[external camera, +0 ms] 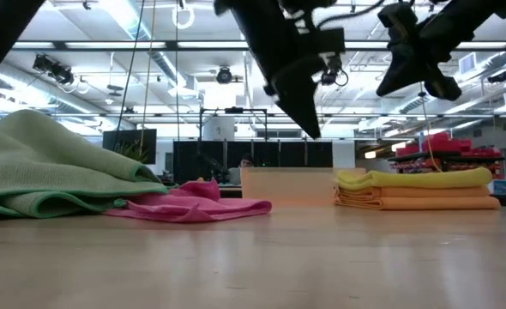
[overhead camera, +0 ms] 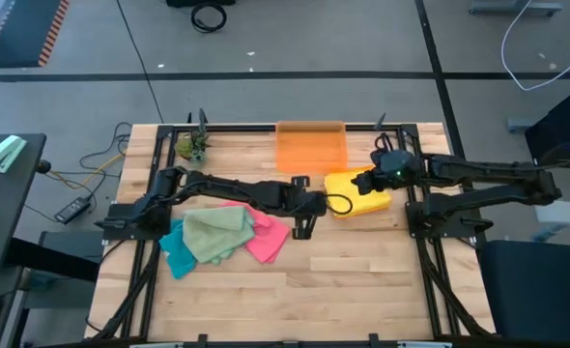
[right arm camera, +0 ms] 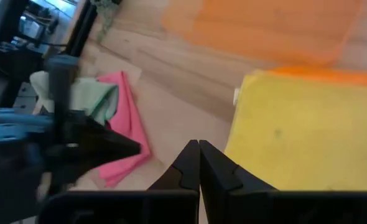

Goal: Fold microfiber towels
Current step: Fold the pink microfiber cloth

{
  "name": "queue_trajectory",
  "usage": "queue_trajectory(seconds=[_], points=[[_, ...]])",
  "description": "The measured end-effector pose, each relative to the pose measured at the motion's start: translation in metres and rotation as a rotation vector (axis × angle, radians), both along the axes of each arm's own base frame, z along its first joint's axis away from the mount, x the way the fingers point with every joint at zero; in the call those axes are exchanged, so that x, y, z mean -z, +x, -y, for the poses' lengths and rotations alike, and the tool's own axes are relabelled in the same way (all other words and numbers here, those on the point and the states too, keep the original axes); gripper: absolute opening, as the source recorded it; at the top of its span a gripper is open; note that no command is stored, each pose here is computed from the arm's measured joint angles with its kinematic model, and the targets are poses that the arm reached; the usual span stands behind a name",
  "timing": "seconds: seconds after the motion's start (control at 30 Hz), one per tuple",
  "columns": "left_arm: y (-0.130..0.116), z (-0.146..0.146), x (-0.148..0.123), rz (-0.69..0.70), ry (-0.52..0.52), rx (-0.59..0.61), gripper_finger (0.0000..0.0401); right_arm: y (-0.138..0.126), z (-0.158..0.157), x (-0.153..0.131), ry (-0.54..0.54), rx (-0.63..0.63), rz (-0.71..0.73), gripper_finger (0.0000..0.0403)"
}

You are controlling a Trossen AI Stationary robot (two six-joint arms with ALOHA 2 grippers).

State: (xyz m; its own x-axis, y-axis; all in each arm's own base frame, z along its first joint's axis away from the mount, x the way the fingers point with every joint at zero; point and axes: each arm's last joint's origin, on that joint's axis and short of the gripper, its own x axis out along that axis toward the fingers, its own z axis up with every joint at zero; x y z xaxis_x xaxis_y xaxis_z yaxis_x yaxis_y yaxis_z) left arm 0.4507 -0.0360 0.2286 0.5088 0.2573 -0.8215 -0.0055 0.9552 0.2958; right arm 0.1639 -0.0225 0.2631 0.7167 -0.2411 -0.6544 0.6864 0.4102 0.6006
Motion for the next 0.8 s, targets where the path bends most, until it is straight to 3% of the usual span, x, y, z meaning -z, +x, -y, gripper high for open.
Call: queue_trajectory(seconds=[0.2, 0.33, 0.5, 0.67, 0.8], points=[[-0.034, 0.032, -0.012, -0.074, 0.009, 0.030, 0.0003, 0.005, -0.026, 0.008, -0.022, -0.080, -0.068, 0.0007], [-0.083, 0.043, -0.016, -0.072, -0.022, 0.014, 0.0003, 0.015, -0.055, 0.014, -0.091, -0.117, -0.040, 0.0007], [-0.147, 0.059, -0.019, 0.019, -0.091, 0.030, 0.0008, 0.041, -0.092, 0.024, -0.262, -0.200, 0.044, 0.0007], [-0.193, 0.066, -0.002, -0.006, -0.114, 0.050, 0.0008, 0.075, -0.112, 0.049, -0.405, -0.323, 0.045, 0.0007], [-0.217, 0.061, 0.019, -0.062, -0.105, 0.029, 0.0016, 0.098, -0.117, 0.065, -0.463, -0.352, 0.036, 0.0018]])
